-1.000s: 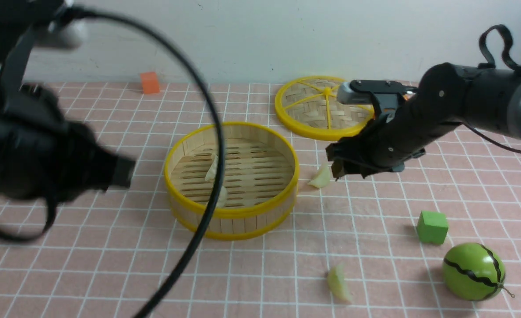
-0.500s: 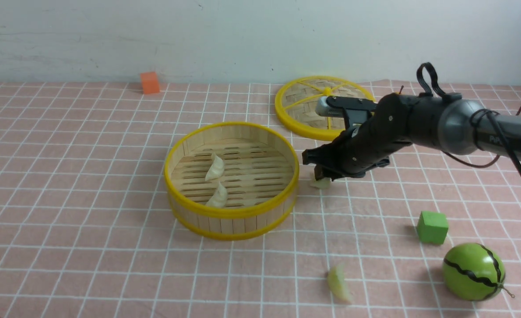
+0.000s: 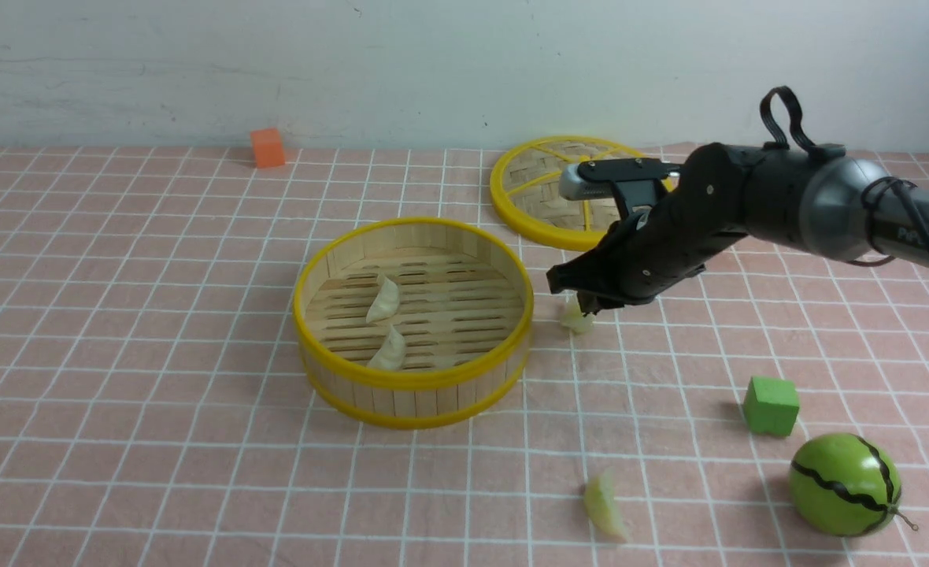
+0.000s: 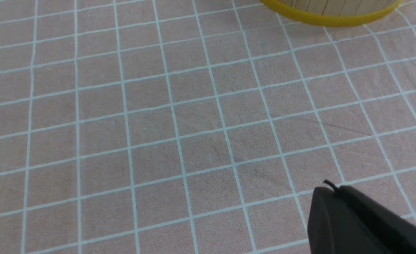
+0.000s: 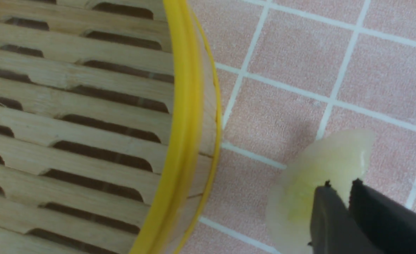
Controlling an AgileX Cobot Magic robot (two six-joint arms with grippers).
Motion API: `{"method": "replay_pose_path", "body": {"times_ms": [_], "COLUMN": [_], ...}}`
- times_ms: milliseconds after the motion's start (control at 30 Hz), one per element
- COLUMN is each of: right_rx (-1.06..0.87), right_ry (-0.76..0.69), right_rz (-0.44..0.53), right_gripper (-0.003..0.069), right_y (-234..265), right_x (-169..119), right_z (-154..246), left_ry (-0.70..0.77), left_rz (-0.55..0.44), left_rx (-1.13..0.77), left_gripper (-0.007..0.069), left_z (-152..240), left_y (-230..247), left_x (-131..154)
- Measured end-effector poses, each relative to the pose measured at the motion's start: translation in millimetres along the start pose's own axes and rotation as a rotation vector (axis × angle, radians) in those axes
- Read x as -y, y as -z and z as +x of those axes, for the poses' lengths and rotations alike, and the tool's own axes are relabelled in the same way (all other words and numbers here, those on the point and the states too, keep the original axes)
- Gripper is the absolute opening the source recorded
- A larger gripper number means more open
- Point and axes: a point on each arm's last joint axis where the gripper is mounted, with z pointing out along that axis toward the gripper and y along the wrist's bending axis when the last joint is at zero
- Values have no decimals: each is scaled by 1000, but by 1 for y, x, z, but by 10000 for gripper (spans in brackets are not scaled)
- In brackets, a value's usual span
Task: Put the dumplings into the steamer on the table with the pink tablecloth.
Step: 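Reach for and grasp a dumpling lying on the table beside the steamer, then place the dumpling in the bamboo steamer basket with the right gripper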
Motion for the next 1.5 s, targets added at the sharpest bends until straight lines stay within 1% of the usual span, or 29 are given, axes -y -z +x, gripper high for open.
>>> {"method": "replay_pose_path", "body": {"times_ms": [100, 133, 167, 233, 267, 333, 367, 400, 467, 600, 667, 700, 733, 800, 867, 933, 1000, 1067, 1133, 1200, 1233, 1267, 1400, 1467, 1500], "right_rx": [15, 19, 24, 25, 24, 19, 17, 19, 15, -9, 33, 39, 94, 172, 220, 232, 225, 212, 203, 205, 206, 206, 203, 151, 128], "right_ry": [-2, -4, -8, -30, -33, -32, -22, -19, -5, 72, 102, 104, 117, 151, 192, 244, 282, 316, 330, 331, 329, 328, 329, 350, 364], "right_rz": [5, 8, 10, 8, 6, 3, 3, 2, 3, 11, -1, -3, -21, -64, -114, -157, -182, -178, -157, -145, -142, -142, -151, -167, -174], "right_gripper": [249, 274, 318, 339, 338, 300, 248, 225, 222, 223, 223, 223, 223, 223, 223, 223, 222, 222, 222, 230, 255, 255, 479, 565, 580], "right_y": [-7, -11, -17, -26, -27, -31, -31, -30, -27, -10, 18, 20, 40, 64, 73, 65, 41, 9, -20, -33, -36, -36, -27, -13, -5], "right_x": [2, 3, 4, 6, 5, 3, 3, 3, 2, -1, -9, -10, -19, -39, -60, -81, -96, -101, -98, -96, -95, -95, -96, -96, -97], "right_z": [1, 2, 4, 7, 7, 9, 10, 9, 8, 4, -10, -12, -25, -40, -47, -45, -35, -23, -12, -8, -6, -6, -10, -12, -13], "left_ry": [3, 3, 3, 3, 3, 3, 3, 3, 3, 3, 3, 3, 3, 3, 3, 3, 3, 6, 7, 7, 7, 7, 9, 12, 14], "left_rz": [9, 10, 11, 11, 11, 11, 12, 12, 12, 12, 12, 12, 12, 12, 12, 12, 13, 15, 16, 16, 16, 16, 18, 21, 22], "left_rx": [6, 9, 11, 12, 12, 13, 13, 13, 13, 13, 13, 13, 13, 12, 12, 11, 11, 10, 10, 9, 9, 9, 9, 8, 7], "left_gripper": [-14, -14, -14, -14, -14, -14, -14, -14, -14, -14, -14, -14, -14, -14, -14, -14, -14, -14, -14, -14, -14, -14, -14, -14, -14], "left_z": [1, 0, 0, 0, 0, 0, 0, 0, 0, 0, 0, 0, 0, 0, 0, 1, 1, 1, 1, 1, 1, 1, 1, 1, 1], "left_y": [-1, -1, -1, -1, -1, -1, -1, -1, -1, -1, -1, -1, -1, -2, -2, -2, -2, -2, -2, -2, -2, -2, -2, -2, -2], "left_x": [1, 1, 1, 1, 1, 1, 1, 1, 1, 1, 1, 1, 1, 1, 1, 1, 1, 1, 2, 2, 2, 2, 2, 2, 2]}}
